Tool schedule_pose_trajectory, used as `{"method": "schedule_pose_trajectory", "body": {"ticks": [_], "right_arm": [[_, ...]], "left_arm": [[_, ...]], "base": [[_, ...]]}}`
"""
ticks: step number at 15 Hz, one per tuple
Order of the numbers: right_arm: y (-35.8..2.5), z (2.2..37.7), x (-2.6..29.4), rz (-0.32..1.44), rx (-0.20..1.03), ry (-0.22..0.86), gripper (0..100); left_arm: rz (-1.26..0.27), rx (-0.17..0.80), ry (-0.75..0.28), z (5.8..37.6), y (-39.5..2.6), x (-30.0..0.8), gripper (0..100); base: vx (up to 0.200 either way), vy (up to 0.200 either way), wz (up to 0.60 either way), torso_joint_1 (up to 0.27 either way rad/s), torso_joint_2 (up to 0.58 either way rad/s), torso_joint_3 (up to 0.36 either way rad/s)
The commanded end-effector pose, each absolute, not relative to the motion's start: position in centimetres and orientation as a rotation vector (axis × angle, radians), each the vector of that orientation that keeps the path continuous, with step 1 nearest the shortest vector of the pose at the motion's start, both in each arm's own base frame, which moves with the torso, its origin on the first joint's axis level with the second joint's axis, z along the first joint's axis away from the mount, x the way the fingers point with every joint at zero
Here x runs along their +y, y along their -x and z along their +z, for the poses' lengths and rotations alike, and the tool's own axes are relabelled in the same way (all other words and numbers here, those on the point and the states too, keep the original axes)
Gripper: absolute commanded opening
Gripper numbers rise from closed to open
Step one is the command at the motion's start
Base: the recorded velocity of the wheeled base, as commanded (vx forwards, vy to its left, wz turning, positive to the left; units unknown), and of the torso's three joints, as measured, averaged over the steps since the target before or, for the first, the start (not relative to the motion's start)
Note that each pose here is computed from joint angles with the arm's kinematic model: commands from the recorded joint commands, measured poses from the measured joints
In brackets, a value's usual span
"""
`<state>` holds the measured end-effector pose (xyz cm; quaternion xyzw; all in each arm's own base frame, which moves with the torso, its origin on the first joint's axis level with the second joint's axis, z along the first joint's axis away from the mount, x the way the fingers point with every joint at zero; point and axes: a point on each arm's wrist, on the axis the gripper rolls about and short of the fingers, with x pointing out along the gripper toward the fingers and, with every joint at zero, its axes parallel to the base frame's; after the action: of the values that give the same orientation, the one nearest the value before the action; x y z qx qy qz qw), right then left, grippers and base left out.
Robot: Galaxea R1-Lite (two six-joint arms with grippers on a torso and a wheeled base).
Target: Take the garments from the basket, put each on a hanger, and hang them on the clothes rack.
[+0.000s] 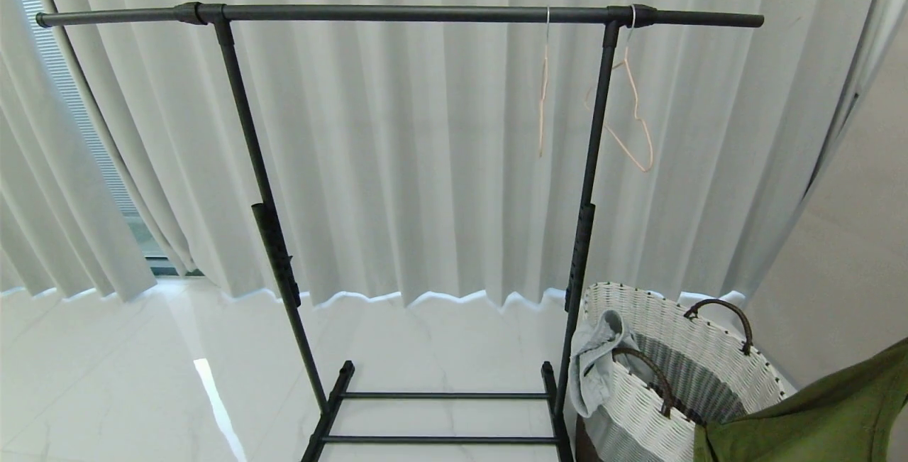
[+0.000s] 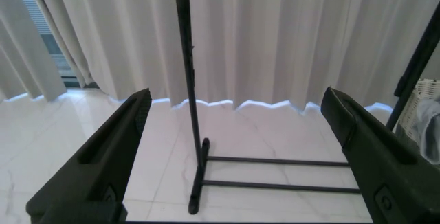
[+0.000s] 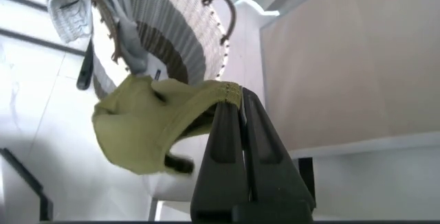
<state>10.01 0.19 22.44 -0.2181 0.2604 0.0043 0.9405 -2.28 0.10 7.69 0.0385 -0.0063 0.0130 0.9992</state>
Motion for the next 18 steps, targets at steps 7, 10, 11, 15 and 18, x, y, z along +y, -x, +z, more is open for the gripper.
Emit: {"method": "schedule_pose_trajectory", "body": {"ticks": [7,10,11,15,18], "right_arm": [[-10.2,22.4,0.3,0.027,0.533,0.431,0],[-10.3,22.3,0.3,0.042,0.535,0.426,0],[-10.5,22.5,0.4,0.074,0.524,0.418,0],[-10.6,23.6,0.9,0.206,0.466,0.37,0],[-10.8,24.0,1.3,0.33,0.433,0.344,0]], "left_arm": [[0.027,-0.011,-0.078,7.7,2.3,0.1,100],[0.027,-0.011,-0.073,7.7,2.3,0.1,100],[0.026,-0.011,-0.064,7.7,2.3,0.1,100],[0.026,-0.013,-0.056,7.7,2.3,0.1,100],[0.026,-0.012,-0.056,7.7,2.3,0.1,100]], "base": [[0.0,0.2,0.0,0.005,0.0,0.003],[0.0,0.2,0.0,0.002,0.0,0.002],[0.0,0.0,0.0,0.0,0.0,0.0],[0.0,0.0,0.0,0.0,0.0,0.0],[0.0,0.0,0.0,0.0,0.0,0.0]]}}
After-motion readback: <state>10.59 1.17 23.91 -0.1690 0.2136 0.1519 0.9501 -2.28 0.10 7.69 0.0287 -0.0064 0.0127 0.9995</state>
